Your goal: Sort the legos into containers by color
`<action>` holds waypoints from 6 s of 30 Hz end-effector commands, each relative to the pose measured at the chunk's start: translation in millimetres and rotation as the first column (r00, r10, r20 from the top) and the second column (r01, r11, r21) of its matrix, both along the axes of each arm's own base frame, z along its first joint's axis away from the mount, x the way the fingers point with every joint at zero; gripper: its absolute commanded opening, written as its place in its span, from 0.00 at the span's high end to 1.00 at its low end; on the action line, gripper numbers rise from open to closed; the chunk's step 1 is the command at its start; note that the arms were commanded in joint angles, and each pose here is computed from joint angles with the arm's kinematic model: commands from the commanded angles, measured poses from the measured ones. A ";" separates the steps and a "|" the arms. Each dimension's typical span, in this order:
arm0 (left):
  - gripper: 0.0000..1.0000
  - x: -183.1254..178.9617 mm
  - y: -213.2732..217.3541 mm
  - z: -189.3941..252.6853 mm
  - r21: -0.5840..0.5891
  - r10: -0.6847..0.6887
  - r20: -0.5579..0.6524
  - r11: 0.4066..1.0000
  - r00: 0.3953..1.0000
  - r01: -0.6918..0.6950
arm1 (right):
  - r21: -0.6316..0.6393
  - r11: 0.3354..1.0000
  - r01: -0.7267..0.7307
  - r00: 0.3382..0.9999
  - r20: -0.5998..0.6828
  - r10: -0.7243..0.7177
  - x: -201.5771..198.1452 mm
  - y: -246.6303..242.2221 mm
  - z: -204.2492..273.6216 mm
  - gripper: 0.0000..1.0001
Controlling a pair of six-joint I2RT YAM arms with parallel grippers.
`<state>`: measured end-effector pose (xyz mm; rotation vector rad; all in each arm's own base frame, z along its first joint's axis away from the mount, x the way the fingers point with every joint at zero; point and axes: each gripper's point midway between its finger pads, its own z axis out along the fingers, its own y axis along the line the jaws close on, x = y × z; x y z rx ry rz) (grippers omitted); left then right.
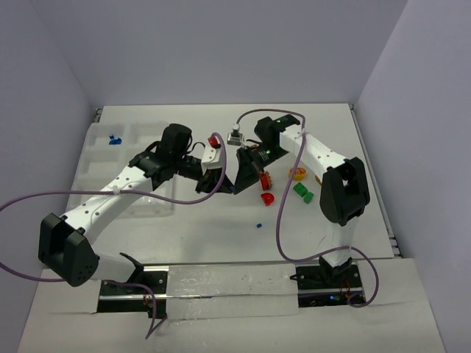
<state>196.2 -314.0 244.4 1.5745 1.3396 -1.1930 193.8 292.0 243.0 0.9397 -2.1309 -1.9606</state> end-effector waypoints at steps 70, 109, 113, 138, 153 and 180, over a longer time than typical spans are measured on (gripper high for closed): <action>0.47 -84.9 -70.5 -186.5 0.417 -0.442 0.248 0.852 0.862 0.317 | -0.438 0.384 0.813 0.582 0.594 -0.555 90.5 -225.3 -86.3 0.00; 0.59 -63.9 -58.6 -238.3 0.522 -0.629 0.198 0.717 0.752 0.462 | -0.469 0.406 0.784 0.620 0.558 -0.552 90.8 -245.1 -86.3 0.00; 0.60 -65.3 -49.3 -242.7 0.549 -0.636 0.150 0.691 0.757 0.471 | -0.468 0.410 0.782 0.622 0.557 -0.550 91.1 -245.2 -84.4 0.00; 1.00 108.3 93.1 -45.1 0.257 0.479 0.027 0.845 0.878 -0.469 | -0.359 0.425 0.831 0.553 0.613 -0.564 117.9 -225.4 -65.6 0.00; 1.00 292.1 457.2 -36.5 0.294 0.936 -0.126 -0.280 -0.328 -0.914 | -0.361 0.472 0.805 0.572 0.684 -0.452 127.7 -178.6 -74.8 0.00; 0.71 355.7 478.6 -127.2 0.393 0.973 0.094 -0.233 -0.213 -0.889 | -0.417 0.477 0.774 0.620 0.651 -0.438 125.1 -177.5 -93.0 0.00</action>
